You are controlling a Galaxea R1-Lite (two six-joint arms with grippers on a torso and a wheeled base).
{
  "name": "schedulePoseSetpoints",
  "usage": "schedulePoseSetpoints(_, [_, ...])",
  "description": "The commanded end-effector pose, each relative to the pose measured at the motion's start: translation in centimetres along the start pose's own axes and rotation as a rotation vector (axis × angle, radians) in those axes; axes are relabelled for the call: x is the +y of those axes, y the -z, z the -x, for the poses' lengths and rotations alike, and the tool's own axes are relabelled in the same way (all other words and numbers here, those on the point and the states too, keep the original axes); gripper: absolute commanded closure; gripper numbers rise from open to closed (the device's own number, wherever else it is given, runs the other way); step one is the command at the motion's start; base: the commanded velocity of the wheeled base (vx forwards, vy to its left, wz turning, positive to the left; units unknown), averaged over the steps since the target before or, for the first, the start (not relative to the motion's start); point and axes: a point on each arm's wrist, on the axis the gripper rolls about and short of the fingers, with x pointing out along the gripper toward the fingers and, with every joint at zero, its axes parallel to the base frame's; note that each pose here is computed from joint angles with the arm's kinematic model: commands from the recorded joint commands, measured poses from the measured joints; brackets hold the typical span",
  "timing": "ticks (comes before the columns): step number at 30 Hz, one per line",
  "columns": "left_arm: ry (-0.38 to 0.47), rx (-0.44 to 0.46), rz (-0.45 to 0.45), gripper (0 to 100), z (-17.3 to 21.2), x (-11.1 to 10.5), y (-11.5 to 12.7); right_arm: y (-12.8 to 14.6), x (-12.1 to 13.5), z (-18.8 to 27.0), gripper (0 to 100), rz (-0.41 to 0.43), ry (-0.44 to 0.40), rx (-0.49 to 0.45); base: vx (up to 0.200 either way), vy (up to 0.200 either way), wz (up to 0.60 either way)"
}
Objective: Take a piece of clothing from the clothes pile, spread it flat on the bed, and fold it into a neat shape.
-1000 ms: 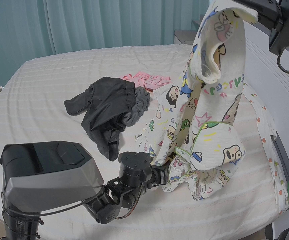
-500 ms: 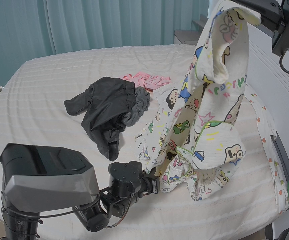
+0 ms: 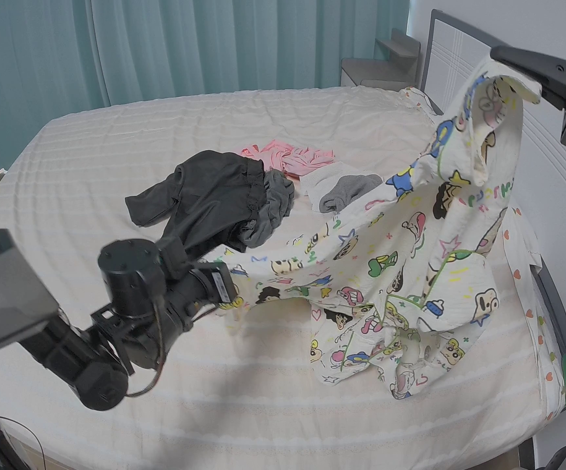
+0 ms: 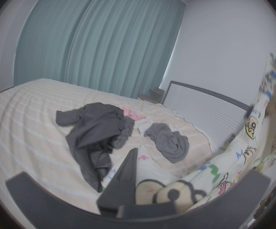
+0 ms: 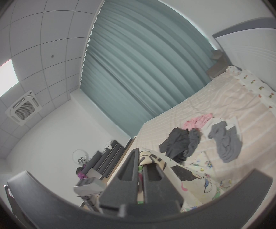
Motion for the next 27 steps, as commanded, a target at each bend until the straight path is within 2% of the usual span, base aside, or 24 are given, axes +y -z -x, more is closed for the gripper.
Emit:
schedulePoseSetpoints(1, [-0.058,-0.243,0.046,100,3.4,1.5,-10.8,0.0,-3.1,2.9,100,0.003,0.137,-0.066,0.000,0.000,0.00])
schedulePoseSetpoints(5, [-0.068,-0.325,0.056,100,5.5,0.8,-15.8,-0.8,-3.1,3.6,100,0.051,0.137,-0.134,0.000,0.000,0.00])
schedulePoseSetpoints(10, [-0.082,-0.448,0.072,100,8.4,-0.4,-21.7,-2.4,-1.5,4.5,100,0.147,0.065,-0.252,0.000,0.000,0.00])
schedulePoseSetpoints(12, [-0.078,-0.464,0.076,100,8.8,-0.6,-22.3,-2.6,-1.2,4.6,100,0.155,0.055,-0.263,0.000,0.000,0.00])
schedulePoseSetpoints(13, [-0.071,-0.506,0.085,100,9.8,-0.9,-23.6,-3.1,-0.5,4.9,100,0.175,0.032,-0.291,0.000,0.000,0.00])
schedulePoseSetpoints(15, [-0.062,-0.543,0.071,100,11.1,-1.2,-24.6,-3.9,0.5,5.4,100,0.197,0.006,-0.322,0.000,0.000,0.00])
schedulePoseSetpoints(18, [-0.049,-0.558,0.051,100,12.7,-1.4,-24.9,-4.5,1.6,6.0,100,0.213,-0.025,-0.350,0.000,0.000,0.00])
schedulePoseSetpoints(21, [-0.027,-0.527,0.048,100,13.5,-1.6,-23.9,-4.1,1.8,6.4,100,0.211,-0.031,-0.341,0.000,0.000,0.00])
schedulePoseSetpoints(27, [-0.048,-0.402,0.016,100,14.1,-0.6,-20.6,-2.3,0.4,6.0,100,0.169,-0.008,-0.276,0.000,0.000,0.00])
